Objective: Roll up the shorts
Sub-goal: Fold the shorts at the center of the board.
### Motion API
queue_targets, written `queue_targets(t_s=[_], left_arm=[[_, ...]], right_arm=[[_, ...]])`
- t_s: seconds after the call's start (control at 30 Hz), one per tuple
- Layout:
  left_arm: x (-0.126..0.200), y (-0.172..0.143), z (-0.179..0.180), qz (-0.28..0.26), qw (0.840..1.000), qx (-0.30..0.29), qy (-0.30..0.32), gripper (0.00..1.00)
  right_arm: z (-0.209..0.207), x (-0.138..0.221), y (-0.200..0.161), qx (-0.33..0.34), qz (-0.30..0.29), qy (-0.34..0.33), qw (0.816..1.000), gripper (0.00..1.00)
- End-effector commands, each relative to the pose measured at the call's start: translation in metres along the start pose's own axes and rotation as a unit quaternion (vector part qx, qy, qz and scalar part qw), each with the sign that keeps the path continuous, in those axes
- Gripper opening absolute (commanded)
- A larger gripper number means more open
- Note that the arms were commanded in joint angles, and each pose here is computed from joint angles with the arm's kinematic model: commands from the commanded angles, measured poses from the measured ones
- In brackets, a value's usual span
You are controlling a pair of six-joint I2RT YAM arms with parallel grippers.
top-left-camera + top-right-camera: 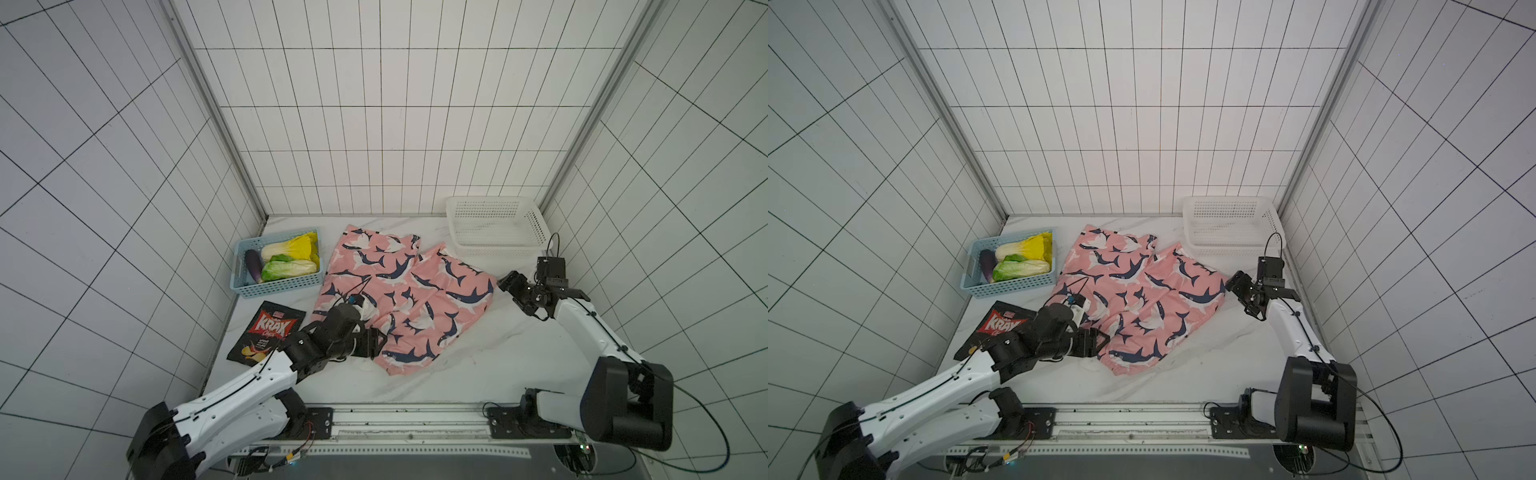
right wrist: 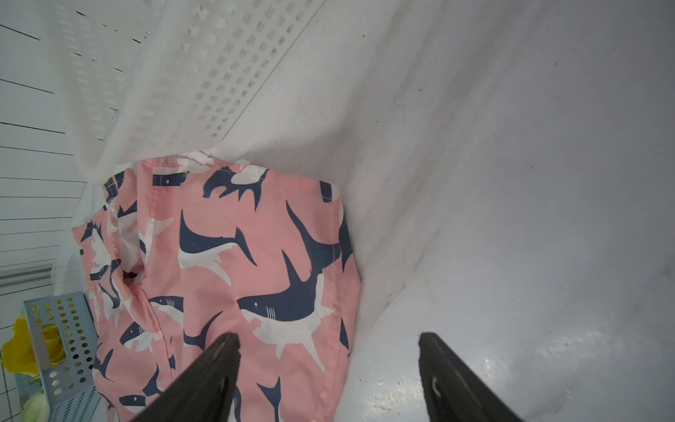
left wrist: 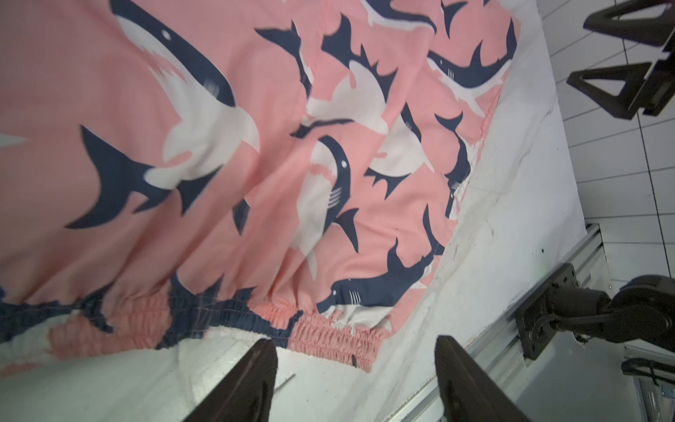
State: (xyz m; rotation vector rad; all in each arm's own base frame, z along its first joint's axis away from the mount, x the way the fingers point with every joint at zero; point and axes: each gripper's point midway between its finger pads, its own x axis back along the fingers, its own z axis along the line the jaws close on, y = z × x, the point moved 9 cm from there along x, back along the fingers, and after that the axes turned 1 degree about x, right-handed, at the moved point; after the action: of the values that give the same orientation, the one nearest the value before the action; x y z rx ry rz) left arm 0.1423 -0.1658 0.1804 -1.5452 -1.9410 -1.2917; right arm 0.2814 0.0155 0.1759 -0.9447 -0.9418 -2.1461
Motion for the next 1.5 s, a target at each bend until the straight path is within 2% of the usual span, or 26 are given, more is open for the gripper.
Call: queue_targets(t_s=[0.0,0.17,0.37,0.7,0.83,0.97,1.2,1.3,1.4,1.47], left_arm=[[-0.02,-0.01,-0.001,0.057,0.998,-0.009,0.001,0.73],[-0.045,-0.026,-0.01,0.117,0.992,-0.054,0.013,0.73],[-0.056,-0.043,-0.026,0.14,0.983,-0.117,0.033,0.7],[-0.068,-0.054,-0.035,0.128,0.969,-0.186,0.105,0.7],[-0.074,-0.056,-0.039,0.13,0.962,-0.205,0.125,0.62],[-0.078,-0.061,-0.043,0.129,0.953,-0.232,0.149,0.62],[-0.081,-0.069,-0.052,0.124,0.942,-0.263,0.165,0.67],[-0.085,-0.07,-0.051,0.121,0.939,-0.27,0.178,0.63],[-0.091,-0.072,-0.052,0.123,0.934,-0.278,0.187,0.54],[-0.095,-0.074,-0.049,0.124,0.932,-0.28,0.193,0.51]], right_arm=[[-0.002,-0.011,-0.008,0.009,0.022,-0.001,1.0,0.8],[-0.003,-0.019,-0.007,0.013,0.03,-0.011,0.999,0.81],[-0.001,-0.025,-0.006,0.013,0.035,-0.012,0.999,0.81],[-0.002,-0.039,-0.008,0.005,0.048,-0.016,0.999,0.76],[0.0,-0.045,-0.004,0.001,0.048,-0.014,0.999,0.73],[0.002,-0.056,0.001,-0.004,0.052,-0.012,0.999,0.69],[0.007,-0.075,0.009,-0.014,0.062,-0.007,0.998,0.67],[0.008,-0.08,0.01,-0.02,0.066,-0.003,0.998,0.64],[0.009,-0.084,0.011,-0.024,0.069,0.001,0.997,0.61],[0.008,-0.088,0.01,-0.027,0.07,0.002,0.997,0.58]])
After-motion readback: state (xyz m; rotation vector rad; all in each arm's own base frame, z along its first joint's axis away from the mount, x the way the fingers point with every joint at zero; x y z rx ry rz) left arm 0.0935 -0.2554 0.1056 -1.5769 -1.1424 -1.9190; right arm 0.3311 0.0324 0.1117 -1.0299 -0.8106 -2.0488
